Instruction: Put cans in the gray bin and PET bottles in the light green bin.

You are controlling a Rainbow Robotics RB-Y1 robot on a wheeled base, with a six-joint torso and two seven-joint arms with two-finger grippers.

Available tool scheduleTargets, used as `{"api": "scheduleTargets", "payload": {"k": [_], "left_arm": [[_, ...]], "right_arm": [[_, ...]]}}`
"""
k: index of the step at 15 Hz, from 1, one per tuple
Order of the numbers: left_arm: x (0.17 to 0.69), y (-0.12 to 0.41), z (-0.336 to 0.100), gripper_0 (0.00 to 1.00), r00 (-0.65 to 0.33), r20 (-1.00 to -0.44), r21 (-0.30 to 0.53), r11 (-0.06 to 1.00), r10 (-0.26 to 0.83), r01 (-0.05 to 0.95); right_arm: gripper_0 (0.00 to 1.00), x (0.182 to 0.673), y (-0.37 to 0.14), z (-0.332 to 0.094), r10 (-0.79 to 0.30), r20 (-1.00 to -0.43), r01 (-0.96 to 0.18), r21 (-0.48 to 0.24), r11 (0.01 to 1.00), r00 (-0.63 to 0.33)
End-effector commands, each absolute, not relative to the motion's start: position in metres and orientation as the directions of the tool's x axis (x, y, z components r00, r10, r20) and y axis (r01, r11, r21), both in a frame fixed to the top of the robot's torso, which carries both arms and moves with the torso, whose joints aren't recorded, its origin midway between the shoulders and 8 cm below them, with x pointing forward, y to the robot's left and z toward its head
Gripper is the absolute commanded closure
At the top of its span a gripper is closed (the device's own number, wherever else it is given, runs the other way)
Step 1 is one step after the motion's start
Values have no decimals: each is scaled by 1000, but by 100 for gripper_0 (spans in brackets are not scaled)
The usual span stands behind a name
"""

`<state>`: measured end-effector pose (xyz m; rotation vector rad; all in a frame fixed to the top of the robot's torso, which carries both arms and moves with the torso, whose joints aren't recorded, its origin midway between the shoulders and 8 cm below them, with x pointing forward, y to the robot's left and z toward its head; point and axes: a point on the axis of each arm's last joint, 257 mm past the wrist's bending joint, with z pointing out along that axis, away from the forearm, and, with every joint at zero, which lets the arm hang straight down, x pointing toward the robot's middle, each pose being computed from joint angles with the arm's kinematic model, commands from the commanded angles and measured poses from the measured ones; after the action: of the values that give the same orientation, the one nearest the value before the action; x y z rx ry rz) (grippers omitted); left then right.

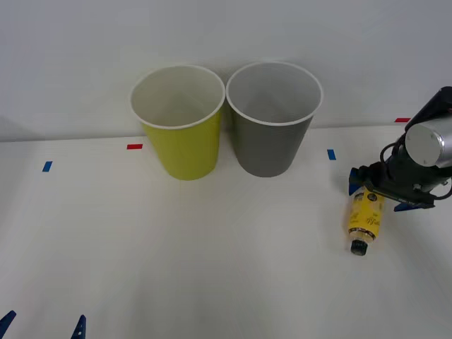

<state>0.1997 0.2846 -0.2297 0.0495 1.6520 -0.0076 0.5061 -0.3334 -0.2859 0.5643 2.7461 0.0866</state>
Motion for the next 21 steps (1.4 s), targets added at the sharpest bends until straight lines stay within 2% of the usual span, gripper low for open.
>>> {"api": "scheduleTargets", "payload": {"k": [1,3,6,8,9,17,19,21], "left_arm": [[200,285,-230,0,-81,-996,25,999,28,37],[200,285,-230,0,-81,-996,25,999,28,37],[200,285,-230,0,-81,-996,25,999,28,37],[200,285,-230,0,-81,-996,25,999,28,37],[200,285,-230,0,-81,-996,25,999,28,37],[200,285,-230,0,-81,-996,25,999,28,37],[200,285,-230,0,-81,-996,25,999,28,37],[200,285,-230,0,-81,-996,25,999,28,37]], "right_arm": [[0,516,-322,-297,426,-314,389,177,904,-849],[0,519,-329,-304,446,-317,406,187,895,-837],[0,517,-334,-311,435,-327,407,154,901,-839],[93,520,-332,-315,423,-344,399,143,906,-838],[100,522,-333,-314,428,-351,402,146,904,-833],[100,523,-331,-314,428,-353,402,149,903,-832],[100,527,-327,-308,435,-362,400,170,900,-824],[100,524,-331,-288,385,-399,361,138,923,-832]]}}
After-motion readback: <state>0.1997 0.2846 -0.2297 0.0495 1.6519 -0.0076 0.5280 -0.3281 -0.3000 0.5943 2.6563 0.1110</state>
